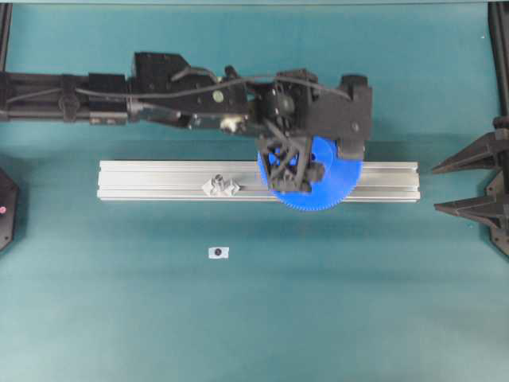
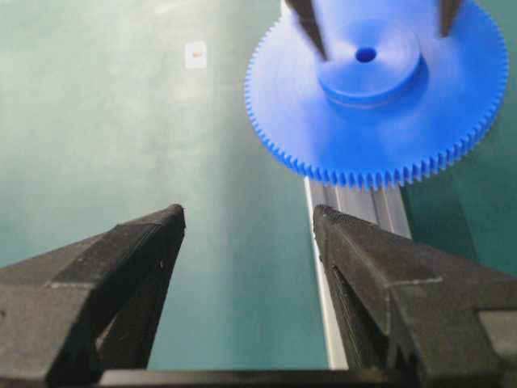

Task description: Insert the large gear onto the shaft.

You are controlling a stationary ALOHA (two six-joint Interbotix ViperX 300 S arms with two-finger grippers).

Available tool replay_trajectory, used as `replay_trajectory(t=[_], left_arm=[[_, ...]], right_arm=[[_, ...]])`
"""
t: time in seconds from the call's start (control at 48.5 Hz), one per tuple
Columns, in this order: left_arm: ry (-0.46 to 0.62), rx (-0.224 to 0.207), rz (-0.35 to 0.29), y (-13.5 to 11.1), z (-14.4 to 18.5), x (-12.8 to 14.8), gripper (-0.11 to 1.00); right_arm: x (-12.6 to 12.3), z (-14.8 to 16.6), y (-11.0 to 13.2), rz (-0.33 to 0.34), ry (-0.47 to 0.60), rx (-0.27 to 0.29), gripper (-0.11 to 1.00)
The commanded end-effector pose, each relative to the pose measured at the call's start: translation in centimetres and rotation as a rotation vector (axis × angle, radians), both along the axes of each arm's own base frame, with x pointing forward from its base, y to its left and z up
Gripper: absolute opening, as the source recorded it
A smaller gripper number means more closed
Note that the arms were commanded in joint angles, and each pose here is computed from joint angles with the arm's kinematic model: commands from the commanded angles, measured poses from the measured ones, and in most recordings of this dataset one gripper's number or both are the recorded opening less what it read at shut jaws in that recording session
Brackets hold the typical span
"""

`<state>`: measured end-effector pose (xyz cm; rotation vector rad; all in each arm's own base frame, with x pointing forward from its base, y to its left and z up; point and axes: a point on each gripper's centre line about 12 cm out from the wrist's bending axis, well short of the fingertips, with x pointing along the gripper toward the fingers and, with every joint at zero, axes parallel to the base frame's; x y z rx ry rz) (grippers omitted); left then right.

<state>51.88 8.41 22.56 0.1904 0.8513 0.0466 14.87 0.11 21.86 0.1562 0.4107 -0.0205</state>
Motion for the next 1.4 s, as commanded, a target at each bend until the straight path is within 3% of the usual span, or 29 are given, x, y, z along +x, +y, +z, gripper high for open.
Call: replay_trajectory(t=[0.0, 0.309, 0.66, 1.092, 1.381], left_arm=[[-0.062, 0.018, 0.022, 1.3, 2.7, -0.2, 0.83], [-0.018, 0.026, 0.012, 1.8, 0.3, 0.2, 0.63], [-0.013, 0.024, 0.006, 1.4, 0.3, 0.0, 0.63], [-0.040, 0.021, -0.059, -2.4, 1.6, 0.6, 0.63], [-0.050, 0.021, -0.050, -2.1, 2.4, 0.1, 0.63]], right_arm=[[0.2, 0.4, 0.0, -0.005, -0.011, 0.005, 0.73], [0.2, 0.4, 0.0, -0.005, -0.011, 0.007, 0.73], [0.2, 0.4, 0.0, -0.005, -0.011, 0.007, 0.73], [0.1, 0.2, 0.0, -0.005, -0.005, 0.007, 0.73], [0.2, 0.2, 0.0, -0.006, -0.006, 0.008, 0.73]])
